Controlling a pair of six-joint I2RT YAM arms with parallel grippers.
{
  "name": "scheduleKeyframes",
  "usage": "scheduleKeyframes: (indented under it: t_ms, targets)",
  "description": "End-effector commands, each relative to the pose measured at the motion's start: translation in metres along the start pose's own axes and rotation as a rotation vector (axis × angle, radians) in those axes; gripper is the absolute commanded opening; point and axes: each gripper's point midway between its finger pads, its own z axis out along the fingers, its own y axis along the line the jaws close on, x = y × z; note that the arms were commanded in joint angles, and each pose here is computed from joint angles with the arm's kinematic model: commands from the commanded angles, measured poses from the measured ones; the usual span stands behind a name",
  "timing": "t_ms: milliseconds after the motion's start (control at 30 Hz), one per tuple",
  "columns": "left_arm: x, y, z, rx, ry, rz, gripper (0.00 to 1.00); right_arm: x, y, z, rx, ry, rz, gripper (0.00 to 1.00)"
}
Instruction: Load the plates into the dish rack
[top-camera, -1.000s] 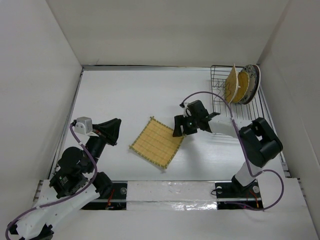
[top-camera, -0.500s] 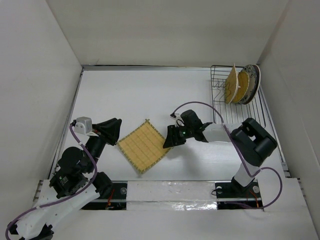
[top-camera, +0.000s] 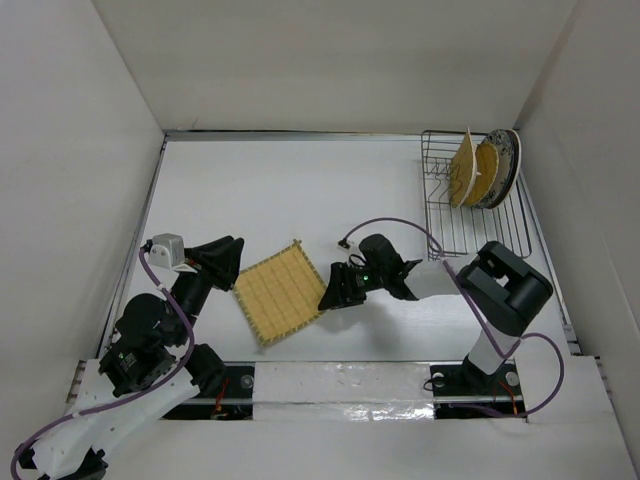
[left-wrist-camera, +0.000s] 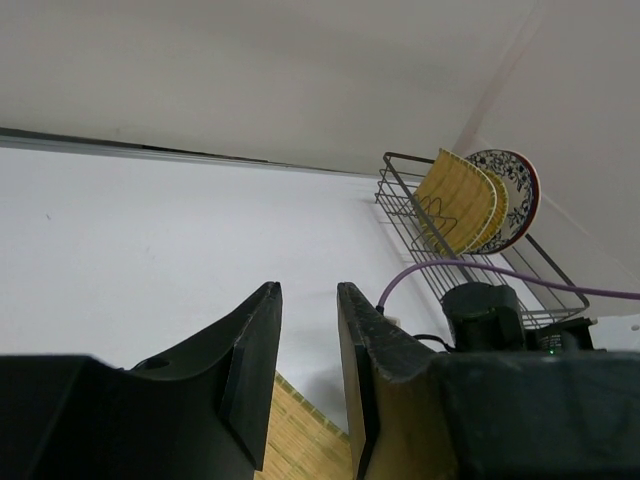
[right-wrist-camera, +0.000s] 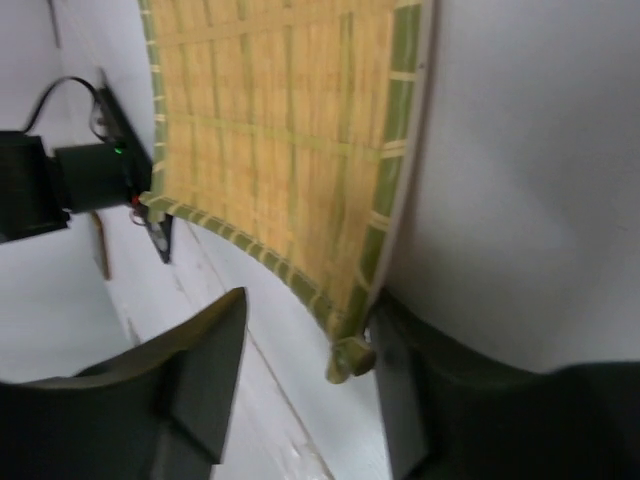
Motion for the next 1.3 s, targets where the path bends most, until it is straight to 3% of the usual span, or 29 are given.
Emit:
scheduleKeyframes:
  t_ms: [0, 200, 300, 433, 633, 800, 833, 967, 1267]
  targets:
    - [-0.012, -0.004, 0.001, 0.012, -0.042, -0.015, 0.26, 0.030, -0.030, 0.012, 0.111, 0.047, 0.075, 0.63]
    - [-0.011, -0.003, 0.001, 0.011, -0.041, -0.014, 0.27, 0.018, -0.029, 0.022, 0.108, -0.023, 0.122, 0.62]
    - [-0.011, -0.004, 0.001, 0.014, -0.039, -0.012, 0.27, 0.018, -0.032, 0.027, 0.104, -0.024, 0.161, 0.54]
    - [-0.012, -0.004, 0.001, 0.017, -0.042, -0.015, 0.27, 0.031, -0.036, 0.032, 0.100, 0.014, 0.196, 0.37]
    - [-0.013, -0.004, 0.000, 0.015, -0.047, -0.016, 0.28, 0.033, -0.040, 0.034, 0.110, 0.015, 0.222, 0.31]
    - [-0.013, -0.002, 0.000, 0.007, -0.048, -0.015, 0.28, 0.027, -0.040, 0.041, 0.100, -0.009, 0.254, 0.11]
    - [-0.013, -0.001, -0.001, 0.005, -0.050, -0.017, 0.28, 0.025, -0.039, 0.041, 0.094, -0.020, 0.258, 0.01]
    - [-0.014, -0.001, -0.001, 0.002, -0.051, -0.017, 0.28, 0.011, -0.031, 0.036, 0.085, -0.086, 0.237, 0.00]
    - [-0.013, -0.002, 0.001, 0.003, -0.046, -0.014, 0.28, -0.069, 0.060, -0.005, -0.067, -0.352, 0.079, 0.00]
